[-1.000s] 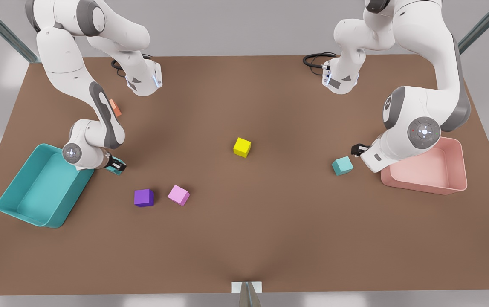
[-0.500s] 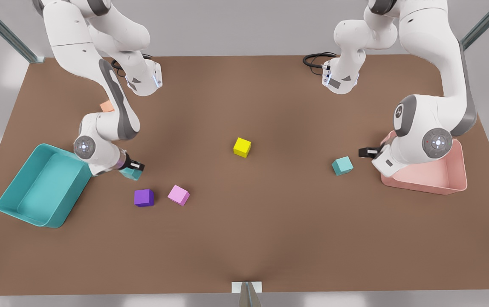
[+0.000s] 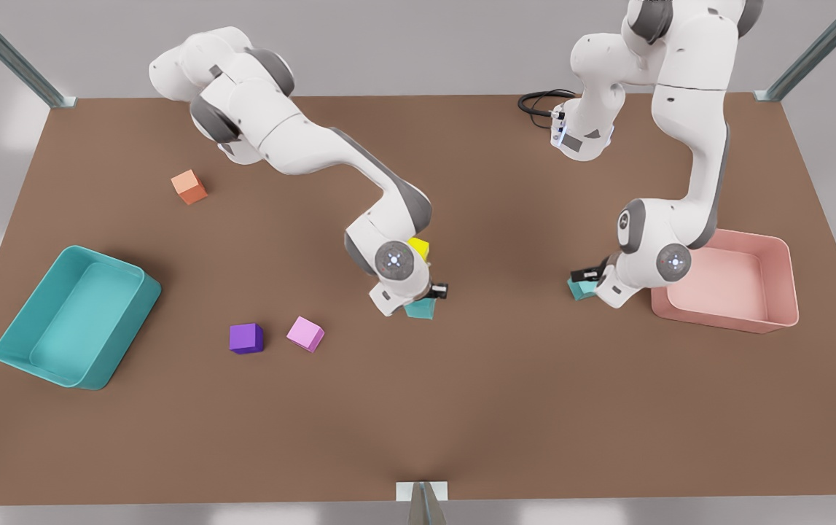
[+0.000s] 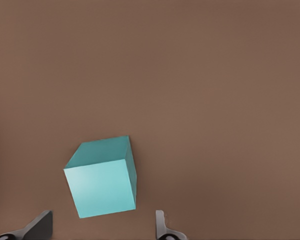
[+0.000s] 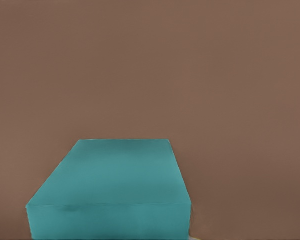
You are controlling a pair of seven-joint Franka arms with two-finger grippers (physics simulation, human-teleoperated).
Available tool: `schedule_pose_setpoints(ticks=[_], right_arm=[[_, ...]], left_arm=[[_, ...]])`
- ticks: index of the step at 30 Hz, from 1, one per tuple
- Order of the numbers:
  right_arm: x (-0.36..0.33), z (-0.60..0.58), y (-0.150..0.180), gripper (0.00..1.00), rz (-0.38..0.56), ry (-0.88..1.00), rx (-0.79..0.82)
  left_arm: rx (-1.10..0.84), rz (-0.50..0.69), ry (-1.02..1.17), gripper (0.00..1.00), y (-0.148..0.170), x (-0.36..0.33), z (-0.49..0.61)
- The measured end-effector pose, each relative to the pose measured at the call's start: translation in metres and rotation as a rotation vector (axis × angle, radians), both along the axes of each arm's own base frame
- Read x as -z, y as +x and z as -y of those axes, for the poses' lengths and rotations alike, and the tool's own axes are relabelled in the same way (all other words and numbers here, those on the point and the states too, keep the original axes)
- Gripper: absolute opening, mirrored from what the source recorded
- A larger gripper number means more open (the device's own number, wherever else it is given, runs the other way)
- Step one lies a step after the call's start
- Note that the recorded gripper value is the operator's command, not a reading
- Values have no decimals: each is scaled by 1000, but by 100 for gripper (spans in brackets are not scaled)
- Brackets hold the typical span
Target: Stack the two blue cubes on top of each other
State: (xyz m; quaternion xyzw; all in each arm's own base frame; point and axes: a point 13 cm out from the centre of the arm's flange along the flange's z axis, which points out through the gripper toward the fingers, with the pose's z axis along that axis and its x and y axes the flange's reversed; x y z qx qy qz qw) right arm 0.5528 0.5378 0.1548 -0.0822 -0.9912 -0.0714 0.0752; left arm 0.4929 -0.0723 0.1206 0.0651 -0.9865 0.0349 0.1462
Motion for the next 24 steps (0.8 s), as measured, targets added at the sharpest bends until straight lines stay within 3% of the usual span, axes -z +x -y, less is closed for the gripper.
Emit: schedule_pose_setpoints(ticks=[6,7,8,9,15,21,22,23,24], right_arm=[[51,-14,6,64,23,-22,136],[55,-17,7,68,30,-19,156],[57,-18,9,95,36,-16,176],[61,-19,10,100,41,-15,195],[60,-23,18,100,81,-14,274],[-18,47,69,100,116,-27,408],[-30,79,86,100,109,-42,444],[-42,116,103,100,98,-59,483],[-55,157,118,100,83,-79,519]], left_arm=[[-28,23,13,100,1,22,-5],[-30,26,14,100,2,24,-5],[-33,26,15,100,2,28,-5],[-35,24,17,100,2,32,-5],[-40,19,29,100,0,58,-4],[-48,4,37,100,-5,77,-6],[-48,3,38,91,-5,79,-6],[-47,4,39,58,-5,79,-5],[-45,6,39,52,-5,79,-4]])
